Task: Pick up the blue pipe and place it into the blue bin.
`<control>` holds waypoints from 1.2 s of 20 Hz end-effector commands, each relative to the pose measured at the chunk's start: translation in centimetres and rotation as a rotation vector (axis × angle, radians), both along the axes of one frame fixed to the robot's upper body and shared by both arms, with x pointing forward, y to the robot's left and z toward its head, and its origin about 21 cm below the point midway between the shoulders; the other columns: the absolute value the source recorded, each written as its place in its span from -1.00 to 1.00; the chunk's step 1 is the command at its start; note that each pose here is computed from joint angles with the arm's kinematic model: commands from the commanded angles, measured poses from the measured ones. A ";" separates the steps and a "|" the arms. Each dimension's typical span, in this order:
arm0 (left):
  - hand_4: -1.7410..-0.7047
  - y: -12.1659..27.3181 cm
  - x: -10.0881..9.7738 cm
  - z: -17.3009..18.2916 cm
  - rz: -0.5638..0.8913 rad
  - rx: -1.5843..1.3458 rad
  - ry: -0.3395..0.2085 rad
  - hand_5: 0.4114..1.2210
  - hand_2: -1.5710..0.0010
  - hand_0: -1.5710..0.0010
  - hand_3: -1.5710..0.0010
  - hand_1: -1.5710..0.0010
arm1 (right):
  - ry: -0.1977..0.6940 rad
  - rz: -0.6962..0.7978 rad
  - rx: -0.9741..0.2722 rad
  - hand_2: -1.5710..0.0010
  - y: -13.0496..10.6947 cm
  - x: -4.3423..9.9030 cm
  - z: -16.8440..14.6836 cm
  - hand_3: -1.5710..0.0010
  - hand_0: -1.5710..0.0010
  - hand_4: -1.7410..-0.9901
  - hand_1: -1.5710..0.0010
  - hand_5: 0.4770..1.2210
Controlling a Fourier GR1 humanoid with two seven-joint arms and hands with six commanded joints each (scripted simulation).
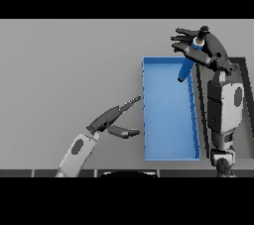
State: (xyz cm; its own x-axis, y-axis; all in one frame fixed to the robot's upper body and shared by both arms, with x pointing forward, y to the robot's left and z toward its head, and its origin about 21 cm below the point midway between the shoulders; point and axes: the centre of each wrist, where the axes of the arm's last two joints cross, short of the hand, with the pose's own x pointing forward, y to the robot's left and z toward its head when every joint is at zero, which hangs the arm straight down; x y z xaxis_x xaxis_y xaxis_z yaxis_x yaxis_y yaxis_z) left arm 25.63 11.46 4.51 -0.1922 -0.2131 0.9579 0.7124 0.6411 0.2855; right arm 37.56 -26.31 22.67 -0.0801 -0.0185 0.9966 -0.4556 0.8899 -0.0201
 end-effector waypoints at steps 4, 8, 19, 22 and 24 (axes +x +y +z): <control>0.66 -0.1 0.0 0.0 0.003 0.007 0.004 -0.96 1.00 1.00 1.00 1.00 | 0.135 -0.092 -0.032 -1.00 -0.9 -2.1 -4.0 -1.00 -1.00 -1.00 -1.00 1.00; 0.65 0.1 -0.4 0.2 -0.005 -0.012 -0.002 -0.97 1.00 1.00 1.00 1.00 | 0.268 -0.210 -0.110 -1.00 -1.1 -2.9 -7.1 -0.92 -1.00 -1.00 -1.00 1.00; 0.67 0.2 -0.7 0.2 0.003 0.014 -0.003 -0.96 1.00 1.00 1.00 1.00 | 0.582 -0.269 -0.422 0.30 -0.1 -2.6 -12.0 0.59 0.24 0.08 0.30 1.00; 0.66 0.1 -0.8 0.3 0.001 -0.005 -0.001 -0.96 1.00 1.00 1.00 1.00 | 0.613 -0.172 -0.571 0.64 0.2 -3.2 -12.1 0.79 0.61 0.51 0.64 0.63; 0.65 0.2 -0.6 0.1 0.002 0.011 0.008 -0.96 1.00 1.00 1.00 1.00 | 0.592 -0.131 -0.634 0.77 0.5 -3.5 -11.9 0.87 0.75 0.68 0.77 0.35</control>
State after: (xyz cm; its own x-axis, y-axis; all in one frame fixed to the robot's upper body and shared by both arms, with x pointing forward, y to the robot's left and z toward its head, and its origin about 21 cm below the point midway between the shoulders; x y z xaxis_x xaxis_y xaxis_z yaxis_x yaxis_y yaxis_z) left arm 25.00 11.63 4.63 -0.1827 -0.2261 0.9568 0.7128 0.6398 0.2873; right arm 34.07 -25.80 10.74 0.4906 0.5264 0.6944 -0.4435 0.8368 -0.3210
